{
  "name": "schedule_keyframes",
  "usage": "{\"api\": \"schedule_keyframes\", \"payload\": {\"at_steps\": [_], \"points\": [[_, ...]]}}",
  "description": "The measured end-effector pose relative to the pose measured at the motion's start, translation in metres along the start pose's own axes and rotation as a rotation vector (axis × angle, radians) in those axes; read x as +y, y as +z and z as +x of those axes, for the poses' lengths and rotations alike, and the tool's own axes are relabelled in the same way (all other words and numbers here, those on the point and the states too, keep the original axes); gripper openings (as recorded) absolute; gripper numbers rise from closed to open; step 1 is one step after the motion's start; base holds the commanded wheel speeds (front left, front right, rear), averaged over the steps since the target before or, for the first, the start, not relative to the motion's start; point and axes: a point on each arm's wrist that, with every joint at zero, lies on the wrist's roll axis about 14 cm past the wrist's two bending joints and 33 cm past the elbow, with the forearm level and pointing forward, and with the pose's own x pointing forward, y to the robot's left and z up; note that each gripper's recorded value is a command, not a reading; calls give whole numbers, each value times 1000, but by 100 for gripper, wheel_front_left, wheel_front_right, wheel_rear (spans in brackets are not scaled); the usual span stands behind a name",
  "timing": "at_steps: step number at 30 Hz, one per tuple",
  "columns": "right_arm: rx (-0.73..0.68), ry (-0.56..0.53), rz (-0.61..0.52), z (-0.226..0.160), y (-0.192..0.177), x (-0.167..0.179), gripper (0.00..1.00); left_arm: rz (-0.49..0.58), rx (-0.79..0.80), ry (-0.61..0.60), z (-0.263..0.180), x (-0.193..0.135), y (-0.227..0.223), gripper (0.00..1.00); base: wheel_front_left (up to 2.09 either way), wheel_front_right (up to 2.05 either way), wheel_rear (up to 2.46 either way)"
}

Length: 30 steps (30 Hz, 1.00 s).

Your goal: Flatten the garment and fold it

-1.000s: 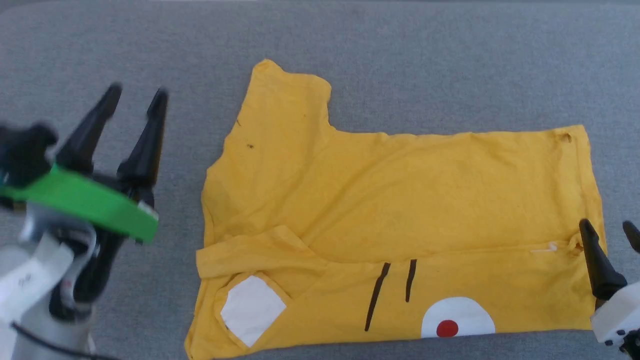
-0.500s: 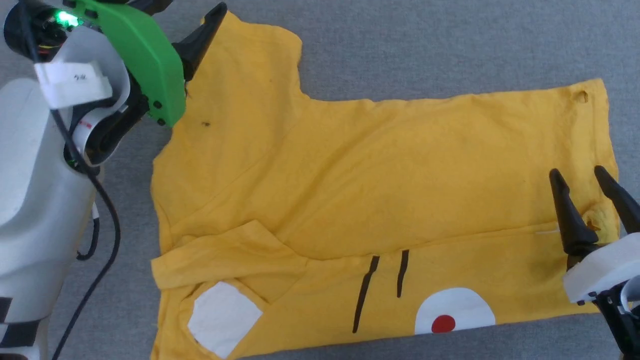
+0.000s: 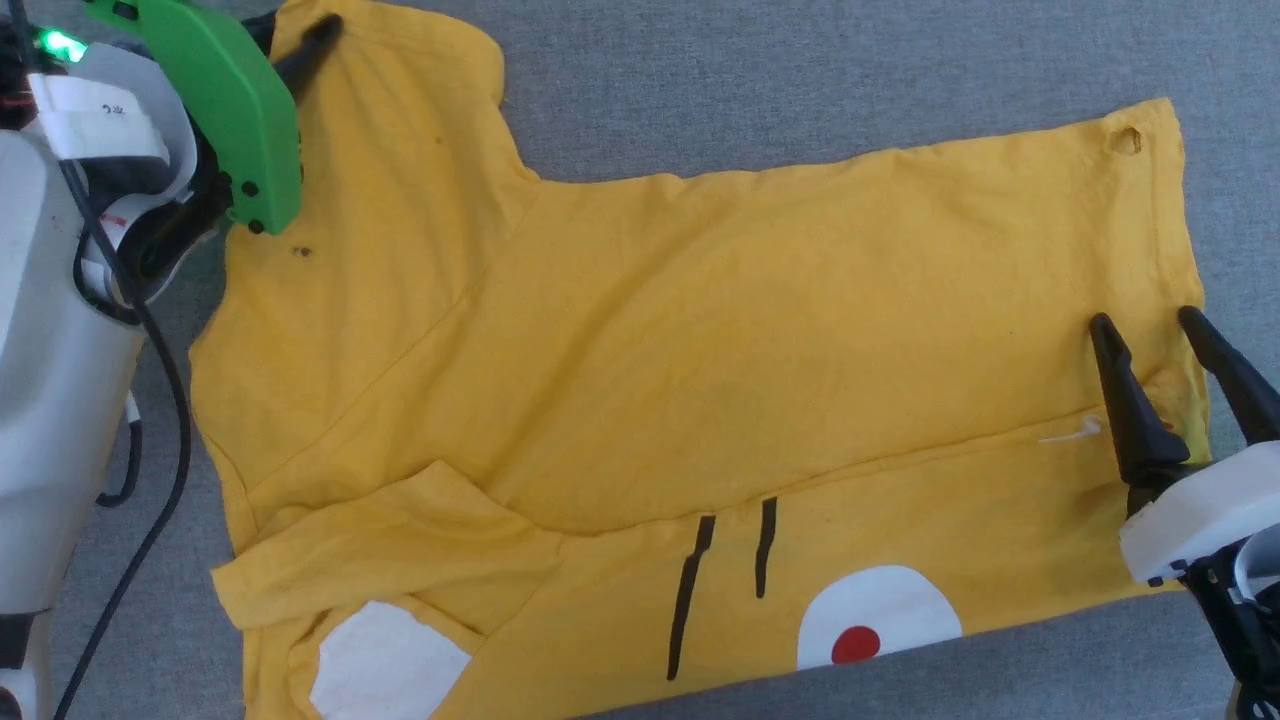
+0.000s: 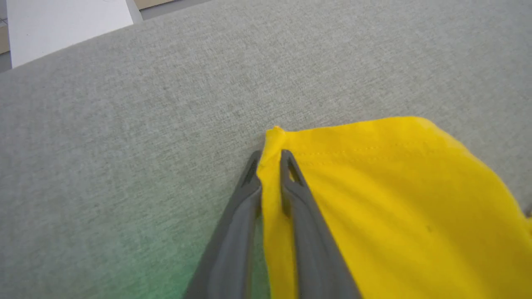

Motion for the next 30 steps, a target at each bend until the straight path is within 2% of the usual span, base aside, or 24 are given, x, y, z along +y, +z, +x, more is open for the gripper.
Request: {"api": "schedule_keyframes", "payload": {"at_steps": [5, 6, 7, 10, 14, 17, 24, 30], "points": [[-56, 4, -19, 0, 20, -2, 100, -7, -37, 3, -3, 0, 5, 0, 0, 0, 0], [-81, 10, -31, 1, 29, -2, 100, -7, -38, 6, -5, 0, 5, 0, 0, 0, 0], [-147, 32, -75, 3, 60, -1, 100, -4, -47, 21, -14, 2, 7, 0, 0, 0, 0], [-202, 56, -97, 9, 92, 2, 100, 0, -57, 31, -23, 4, 11, 0, 0, 0, 0], [-191, 73, -107, 23, 118, 1, 100, 9, -63, 40, -32, 5, 13, 0, 0, 0, 0], [-124, 58, -88, 37, 117, -7, 100, 9, -61, 41, -32, 6, 10, 0, 0, 0, 0], [112, 18, -65, 67, 69, -20, 100, -14, -33, 28, -22, 6, -6, 0, 0, 0, 0], [181, 27, -40, 79, 46, -16, 100, -18, -32, 33, -19, 11, -9, 0, 0, 0, 0]]}}
